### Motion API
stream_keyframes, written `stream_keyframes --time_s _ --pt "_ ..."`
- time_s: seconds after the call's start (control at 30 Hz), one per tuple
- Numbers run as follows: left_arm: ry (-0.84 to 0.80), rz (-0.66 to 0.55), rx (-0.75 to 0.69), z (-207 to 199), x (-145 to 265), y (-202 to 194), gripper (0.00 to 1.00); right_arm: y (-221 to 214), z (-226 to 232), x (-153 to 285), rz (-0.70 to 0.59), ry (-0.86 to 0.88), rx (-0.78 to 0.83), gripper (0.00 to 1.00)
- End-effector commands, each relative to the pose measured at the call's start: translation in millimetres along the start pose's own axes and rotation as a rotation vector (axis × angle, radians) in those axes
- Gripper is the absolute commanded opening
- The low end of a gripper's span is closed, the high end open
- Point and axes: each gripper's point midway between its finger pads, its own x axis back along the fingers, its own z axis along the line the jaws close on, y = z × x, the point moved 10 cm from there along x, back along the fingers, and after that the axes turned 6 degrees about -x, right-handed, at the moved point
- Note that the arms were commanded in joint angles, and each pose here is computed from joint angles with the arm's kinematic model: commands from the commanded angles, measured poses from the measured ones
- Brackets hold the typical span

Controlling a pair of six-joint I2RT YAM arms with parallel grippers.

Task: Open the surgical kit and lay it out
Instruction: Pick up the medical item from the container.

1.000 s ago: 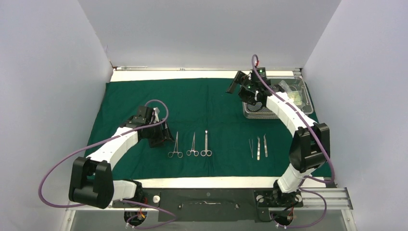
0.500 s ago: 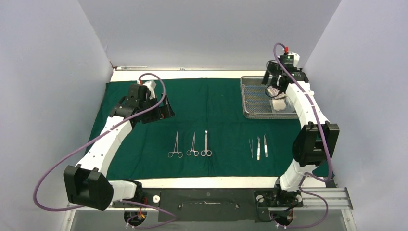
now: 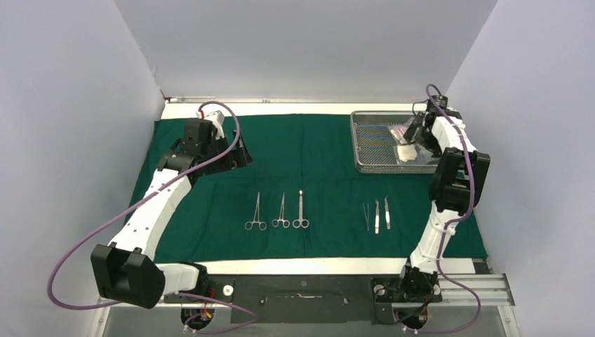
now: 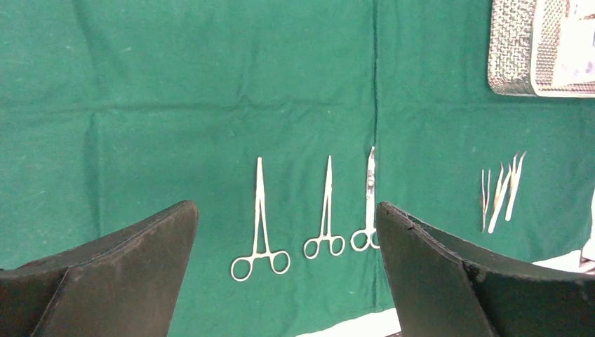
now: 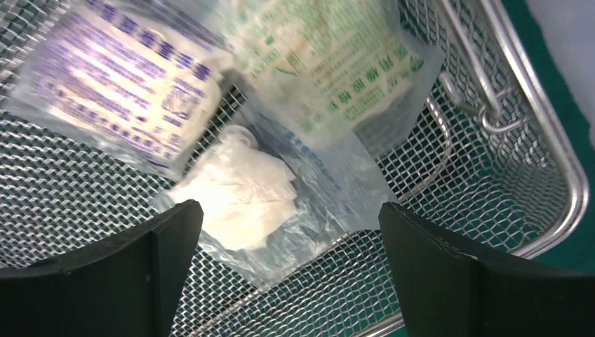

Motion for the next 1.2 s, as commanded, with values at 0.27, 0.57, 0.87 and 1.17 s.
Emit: stream_keyframes --time_s 0.27,0.57,0.87,1.17 --pt "0.034 -0.075 -0.034 0 -1 18 0.96 -14 -1 -20 0.138 0.073 -0.174 0.92" --pt "0.078 -0.083 -0.006 4 -1 18 0.96 -19 1 -35 0.128 0.083 -0.179 0.89" --pt "0.059 -0.080 0.010 2 -2 17 0.96 -28 -1 -50 0.147 0.091 -0.128 0.81" --pt "0.043 -0.080 0.026 1 -1 13 0.96 -33 -8 -48 0.146 0.048 -0.085 0.60"
